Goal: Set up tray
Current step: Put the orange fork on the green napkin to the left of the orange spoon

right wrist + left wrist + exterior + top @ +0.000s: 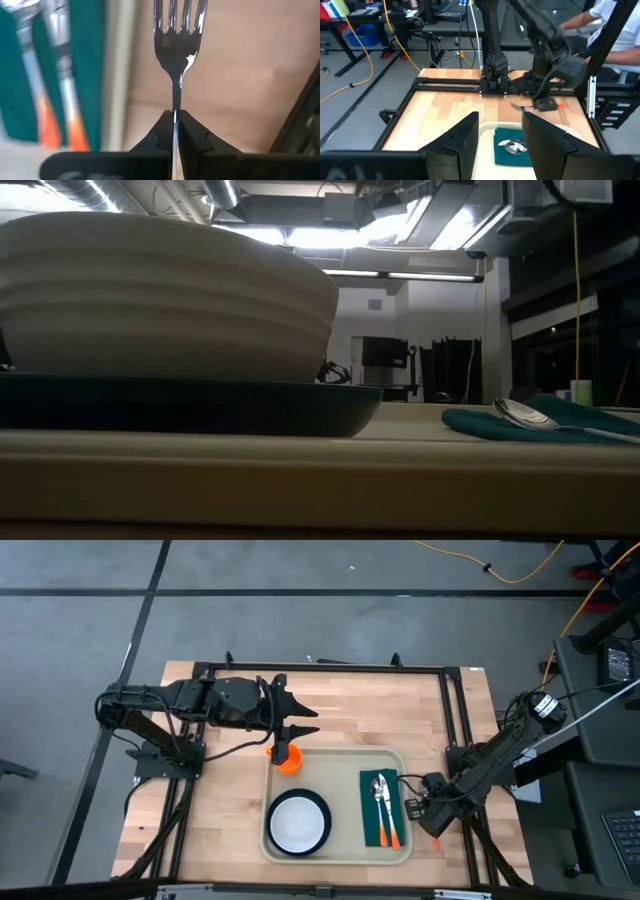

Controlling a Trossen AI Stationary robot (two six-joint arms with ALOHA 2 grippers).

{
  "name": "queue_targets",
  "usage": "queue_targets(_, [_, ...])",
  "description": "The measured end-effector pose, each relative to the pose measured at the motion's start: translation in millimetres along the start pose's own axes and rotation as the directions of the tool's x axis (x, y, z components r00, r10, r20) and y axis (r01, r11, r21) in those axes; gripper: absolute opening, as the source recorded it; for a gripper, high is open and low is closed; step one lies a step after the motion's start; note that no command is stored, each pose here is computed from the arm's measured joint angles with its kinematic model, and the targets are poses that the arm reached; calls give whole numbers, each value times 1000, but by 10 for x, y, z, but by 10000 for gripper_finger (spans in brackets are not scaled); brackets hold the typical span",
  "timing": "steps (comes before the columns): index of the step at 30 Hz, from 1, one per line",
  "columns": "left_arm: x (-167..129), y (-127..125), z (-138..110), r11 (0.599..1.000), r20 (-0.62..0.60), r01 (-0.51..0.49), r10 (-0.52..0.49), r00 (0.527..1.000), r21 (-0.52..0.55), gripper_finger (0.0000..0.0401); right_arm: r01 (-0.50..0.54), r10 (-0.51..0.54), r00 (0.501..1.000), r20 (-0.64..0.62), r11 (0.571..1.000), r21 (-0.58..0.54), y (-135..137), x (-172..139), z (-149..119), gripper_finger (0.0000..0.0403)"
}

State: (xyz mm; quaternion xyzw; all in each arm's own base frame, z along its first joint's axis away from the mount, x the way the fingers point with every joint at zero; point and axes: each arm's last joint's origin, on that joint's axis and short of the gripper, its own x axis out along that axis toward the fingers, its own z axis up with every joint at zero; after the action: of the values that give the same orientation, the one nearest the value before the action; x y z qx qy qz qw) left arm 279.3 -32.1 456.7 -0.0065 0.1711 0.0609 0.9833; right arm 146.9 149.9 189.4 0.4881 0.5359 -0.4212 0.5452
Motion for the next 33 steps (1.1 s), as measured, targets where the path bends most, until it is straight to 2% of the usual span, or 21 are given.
queue_targets(3, [0,5,-5,1000,-4,-14,14,1000,18,145,-54,54,999,8,999,-1,78,-152,-42,11])
queue_targets(8, [-1,23,-19,997,-15,-74,74,997,27,145,-212,211,976,64,977,10,246,-392,-84,11])
queue_targets(11, [2,49,-17,993,-13,-107,108,994,46,145,-230,228,971,75,973,28,306,-442,-45,11])
queue_targets(17, [10,86,-15,992,-14,-119,120,993,47,145,-275,270,960,71,960,57,511,-363,37,11])
queue_targets(23, [9,87,-40,991,-39,-118,120,992,63,145,-354,352,934,67,935,26,831,-210,150,11])
queue_targets(28, [-7,92,-75,990,-74,-117,122,990,76,145,-352,348,934,82,935,44,946,-128,269,11])
queue_targets(33, [-14,95,-78,990,-77,-117,123,989,77,145,-400,397,915,77,916,29,1077,-78,336,11])
